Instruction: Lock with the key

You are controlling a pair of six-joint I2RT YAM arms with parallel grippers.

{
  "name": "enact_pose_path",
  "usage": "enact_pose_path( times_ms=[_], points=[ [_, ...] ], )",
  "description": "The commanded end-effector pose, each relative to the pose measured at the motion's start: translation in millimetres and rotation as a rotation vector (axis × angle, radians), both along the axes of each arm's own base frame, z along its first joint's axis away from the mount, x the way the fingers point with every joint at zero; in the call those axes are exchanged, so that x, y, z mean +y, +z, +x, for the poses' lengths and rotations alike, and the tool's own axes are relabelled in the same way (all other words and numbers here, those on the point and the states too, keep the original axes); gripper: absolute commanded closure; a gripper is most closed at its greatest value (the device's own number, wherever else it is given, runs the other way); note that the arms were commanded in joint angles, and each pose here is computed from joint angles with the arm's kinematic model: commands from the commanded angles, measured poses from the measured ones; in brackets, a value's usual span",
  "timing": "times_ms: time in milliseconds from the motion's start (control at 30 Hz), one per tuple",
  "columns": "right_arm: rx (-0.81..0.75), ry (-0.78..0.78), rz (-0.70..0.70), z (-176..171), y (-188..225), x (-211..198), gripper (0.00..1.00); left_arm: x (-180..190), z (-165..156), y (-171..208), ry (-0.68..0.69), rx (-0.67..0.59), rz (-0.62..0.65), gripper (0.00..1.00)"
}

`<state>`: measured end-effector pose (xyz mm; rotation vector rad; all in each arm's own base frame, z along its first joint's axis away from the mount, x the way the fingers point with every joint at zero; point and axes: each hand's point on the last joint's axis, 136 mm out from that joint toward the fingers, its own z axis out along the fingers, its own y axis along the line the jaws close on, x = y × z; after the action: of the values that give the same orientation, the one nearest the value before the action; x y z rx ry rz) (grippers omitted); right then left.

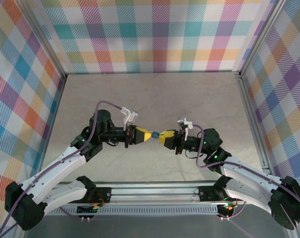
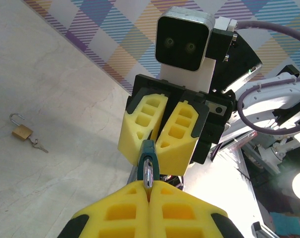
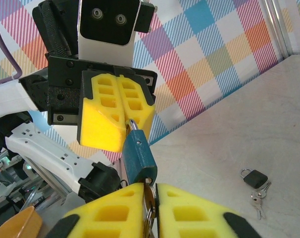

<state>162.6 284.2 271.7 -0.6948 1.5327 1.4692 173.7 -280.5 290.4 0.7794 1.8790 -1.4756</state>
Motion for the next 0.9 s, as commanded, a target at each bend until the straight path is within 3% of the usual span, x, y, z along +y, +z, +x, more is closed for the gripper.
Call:
enact_pose_path(
  times_ms=[0,167,867],
  points=[
    [-0.076,0.02,0.042,-4,22,0,0.93,0,-1,7,-0.02,-0.022,-0.03,1.0],
    [-0.075,0.019,0.037,-4,19,0,1.0,0,-1,7,-0.02,-0.023,-0.031,1.0],
    [-0.074,-0.054,0.0,-6,1,-16,1.0,1,-1,8,-0.009,-0.028,-0.039,1.0]
  ],
)
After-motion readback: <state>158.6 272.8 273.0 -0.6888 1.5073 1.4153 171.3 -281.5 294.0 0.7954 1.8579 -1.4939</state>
